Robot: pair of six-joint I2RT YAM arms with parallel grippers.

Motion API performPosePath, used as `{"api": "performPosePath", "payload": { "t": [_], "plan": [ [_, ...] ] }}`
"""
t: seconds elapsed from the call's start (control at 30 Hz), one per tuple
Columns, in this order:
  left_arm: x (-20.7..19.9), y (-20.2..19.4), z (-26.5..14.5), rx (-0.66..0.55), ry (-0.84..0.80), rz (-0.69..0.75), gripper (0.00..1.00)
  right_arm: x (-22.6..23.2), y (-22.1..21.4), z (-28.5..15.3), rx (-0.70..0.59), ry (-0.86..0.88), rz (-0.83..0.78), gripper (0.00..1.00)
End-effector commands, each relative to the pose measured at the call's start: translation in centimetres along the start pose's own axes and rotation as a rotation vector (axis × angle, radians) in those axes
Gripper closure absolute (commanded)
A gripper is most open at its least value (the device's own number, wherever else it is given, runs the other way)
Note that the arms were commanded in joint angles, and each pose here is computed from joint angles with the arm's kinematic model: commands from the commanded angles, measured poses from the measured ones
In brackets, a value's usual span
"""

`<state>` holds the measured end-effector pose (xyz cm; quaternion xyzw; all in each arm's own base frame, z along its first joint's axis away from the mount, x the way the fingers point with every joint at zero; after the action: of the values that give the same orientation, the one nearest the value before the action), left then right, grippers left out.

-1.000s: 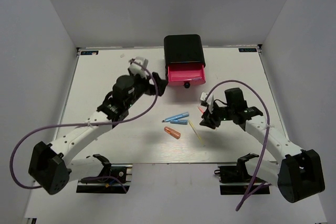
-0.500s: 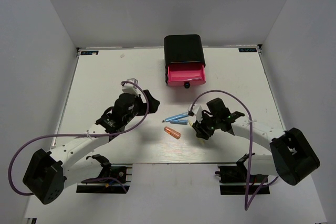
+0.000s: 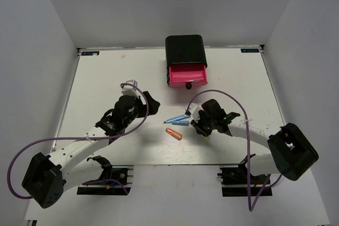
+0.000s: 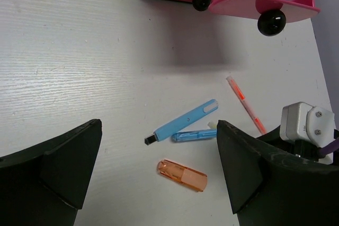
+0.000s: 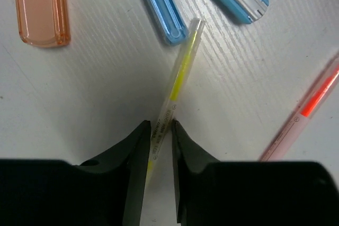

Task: Sort the stationery into containers
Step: Grab a piece of stationery with the right arm, then place the stationery into the container

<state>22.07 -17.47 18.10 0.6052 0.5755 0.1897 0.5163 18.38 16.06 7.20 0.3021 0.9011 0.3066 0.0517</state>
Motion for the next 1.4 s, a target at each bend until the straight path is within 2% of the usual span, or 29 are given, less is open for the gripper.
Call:
{"api": "performPosePath", "payload": {
  "t": [0.0, 0.2, 0.33, 0.47, 0.67, 0.9, 1.2, 1.37],
  "plan": [
    [0.1, -0.1, -0.5, -0.009, 0.004, -0.011, 0.01, -0.7, -0.4, 0.1, 0.029, -0.076, -0.002, 0.76],
    [-0.1, -0.8, 0.0, 0.018, -0.016, -0.029, 0.01, -1.0, -0.5, -0.5, 0.036, -0.107, 0.005, 0.87],
    [-0.7, -1.0, 0.2, -0.015, -0.084, -0.09, 0.01, -1.1, -0.1, -1.2, 0.039, -0.108, 0.007, 0.94],
    [-0.6, -1.7, 0.5, -0.026, -0.119, -0.189, 0.01, -1.2, 1.4, -2.1, -0.016, -0.096, -0.016, 0.96],
    [-0.7, -2.6, 0.5, -0.037, -0.185, -0.214, 0.01, -1.1, 5.8, -4.4, -0.175, -0.038, -0.111, 0.97],
    [-0.9, -2.6, 0.7, -0.015, -0.191, -0.191, 0.01, 0.4, 11.6, -8.9, -0.465, 0.053, -0.293, 0.99],
    [-0.8, -2.9, 0.7, -0.001, -0.192, -0.17, 0.01, -0.7, 21.4, -14.2, -0.748, -0.02, -0.475, 1.0],
    [-0.9, -2.6, 0.5, 0.005, -0.197, -0.134, 0.01, -3.2, 24.4, -13.3, -0.747, -0.059, -0.516, 1.0]
  ]
}}
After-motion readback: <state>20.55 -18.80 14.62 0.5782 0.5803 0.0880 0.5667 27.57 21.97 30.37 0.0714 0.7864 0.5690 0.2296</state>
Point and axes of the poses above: each gripper's point midway between its finger pads, its own z axis out along the fingers, its own x axis along the line the jaws close on, y = z × x, the point moved 7 cm from there along -z, back along the fingers, and after that the axes turned 10 degrees about z, right-handed, at the moved point
